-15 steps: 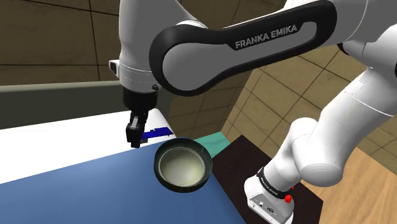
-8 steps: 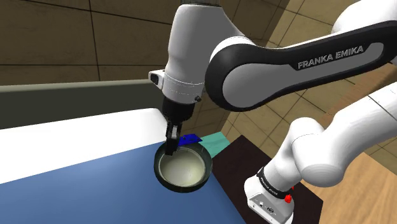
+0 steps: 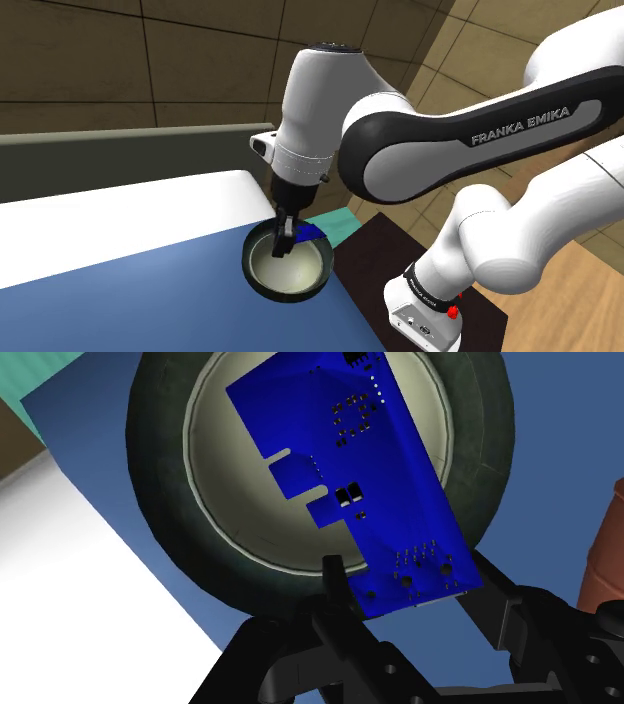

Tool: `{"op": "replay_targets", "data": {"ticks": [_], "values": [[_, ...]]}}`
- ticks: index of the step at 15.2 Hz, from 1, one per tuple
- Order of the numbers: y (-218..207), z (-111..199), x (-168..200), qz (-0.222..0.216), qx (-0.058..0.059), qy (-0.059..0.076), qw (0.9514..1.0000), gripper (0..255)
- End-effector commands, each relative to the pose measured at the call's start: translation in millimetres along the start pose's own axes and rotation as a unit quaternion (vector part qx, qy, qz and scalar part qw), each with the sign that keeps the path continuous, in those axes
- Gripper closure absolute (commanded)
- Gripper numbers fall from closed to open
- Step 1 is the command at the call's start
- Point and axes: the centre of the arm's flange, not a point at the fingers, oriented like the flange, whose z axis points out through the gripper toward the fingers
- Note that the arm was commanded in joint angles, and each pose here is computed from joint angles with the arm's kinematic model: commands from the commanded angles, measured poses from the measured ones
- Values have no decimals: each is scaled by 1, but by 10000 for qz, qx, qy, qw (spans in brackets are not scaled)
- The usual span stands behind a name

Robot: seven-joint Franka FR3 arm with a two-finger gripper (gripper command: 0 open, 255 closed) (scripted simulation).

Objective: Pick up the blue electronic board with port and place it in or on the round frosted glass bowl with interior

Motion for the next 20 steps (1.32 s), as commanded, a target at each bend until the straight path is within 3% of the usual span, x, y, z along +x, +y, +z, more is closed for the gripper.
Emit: {"op": "replay_targets", "data": {"ticks": [1, 7, 15, 16, 20], "values": [[1, 10, 0, 0, -1, 3, 10000, 255], [3, 44, 0, 0, -1, 3, 10000, 255], [3, 44, 0, 0, -1, 2, 10000, 255], [3, 44, 0, 0, -1, 2, 10000, 0], [3, 44, 0, 0, -1, 2, 10000, 0]]}}
